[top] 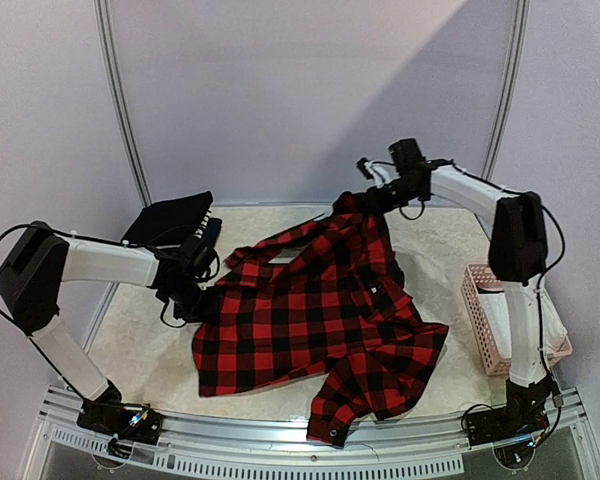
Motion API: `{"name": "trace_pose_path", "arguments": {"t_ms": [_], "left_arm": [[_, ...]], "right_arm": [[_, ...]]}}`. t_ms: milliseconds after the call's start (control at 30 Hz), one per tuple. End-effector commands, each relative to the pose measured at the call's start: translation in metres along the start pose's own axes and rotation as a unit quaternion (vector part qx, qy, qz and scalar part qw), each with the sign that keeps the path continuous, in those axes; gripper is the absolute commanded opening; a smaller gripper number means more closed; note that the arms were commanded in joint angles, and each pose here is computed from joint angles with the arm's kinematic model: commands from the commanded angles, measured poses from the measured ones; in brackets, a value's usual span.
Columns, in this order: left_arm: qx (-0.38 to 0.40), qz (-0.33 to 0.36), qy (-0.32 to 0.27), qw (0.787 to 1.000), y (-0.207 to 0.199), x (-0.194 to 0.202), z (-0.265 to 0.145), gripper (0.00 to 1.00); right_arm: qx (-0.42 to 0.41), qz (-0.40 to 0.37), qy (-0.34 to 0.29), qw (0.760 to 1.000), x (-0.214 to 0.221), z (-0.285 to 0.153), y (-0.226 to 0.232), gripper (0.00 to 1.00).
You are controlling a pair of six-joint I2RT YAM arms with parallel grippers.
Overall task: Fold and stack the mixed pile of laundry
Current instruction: Flatten out the crumpled shirt at the center of the board.
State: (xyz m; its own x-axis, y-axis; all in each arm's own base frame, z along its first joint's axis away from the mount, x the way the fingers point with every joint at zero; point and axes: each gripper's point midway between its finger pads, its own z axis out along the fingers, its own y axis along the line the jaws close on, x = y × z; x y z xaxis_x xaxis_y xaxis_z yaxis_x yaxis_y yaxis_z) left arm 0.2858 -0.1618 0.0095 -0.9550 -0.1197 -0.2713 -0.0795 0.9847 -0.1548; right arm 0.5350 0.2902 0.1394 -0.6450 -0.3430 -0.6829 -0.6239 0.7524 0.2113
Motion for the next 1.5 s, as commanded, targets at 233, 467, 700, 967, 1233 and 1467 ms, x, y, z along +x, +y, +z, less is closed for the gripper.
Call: {"name": "trace_pose_path", "arguments": {"t_ms": [233,467,700,967,1233,1467], "left_arm": [[-0.014,0.041,0.032,0.999,-0.011,0.010,0.020,0.43],[-0.012,0.098,-0.037,0.994,-0.031,-0.050,-0.044,0.54],[-0.031,0.097,-0.031,0.994,-0.003,-0.090,-0.049,0.59],[0.009,0.073,0.042,0.996,-0.002,-0.065,-0.026,0.59],[0.017,0.045,0.047,0.998,0.001,-0.031,-0.028,0.56],[-0.001,0.041,0.062,0.997,0.006,-0.016,-0.011,0.55]], "right_arm": [[0.093,0.193,0.003,0.977,0.080,-0.102,-0.143,0.38],[-0.008,0.188,0.009,0.982,0.082,-0.114,-0.119,0.52],[-0.064,0.152,0.098,0.981,0.116,-0.071,-0.078,0.66],[-0.028,0.046,0.215,0.975,0.175,-0.043,-0.040,0.81],[0.050,-0.158,0.184,0.969,0.171,-0.077,0.021,0.81],[0.078,-0.215,0.196,0.954,0.175,-0.062,0.053,0.79]]}}
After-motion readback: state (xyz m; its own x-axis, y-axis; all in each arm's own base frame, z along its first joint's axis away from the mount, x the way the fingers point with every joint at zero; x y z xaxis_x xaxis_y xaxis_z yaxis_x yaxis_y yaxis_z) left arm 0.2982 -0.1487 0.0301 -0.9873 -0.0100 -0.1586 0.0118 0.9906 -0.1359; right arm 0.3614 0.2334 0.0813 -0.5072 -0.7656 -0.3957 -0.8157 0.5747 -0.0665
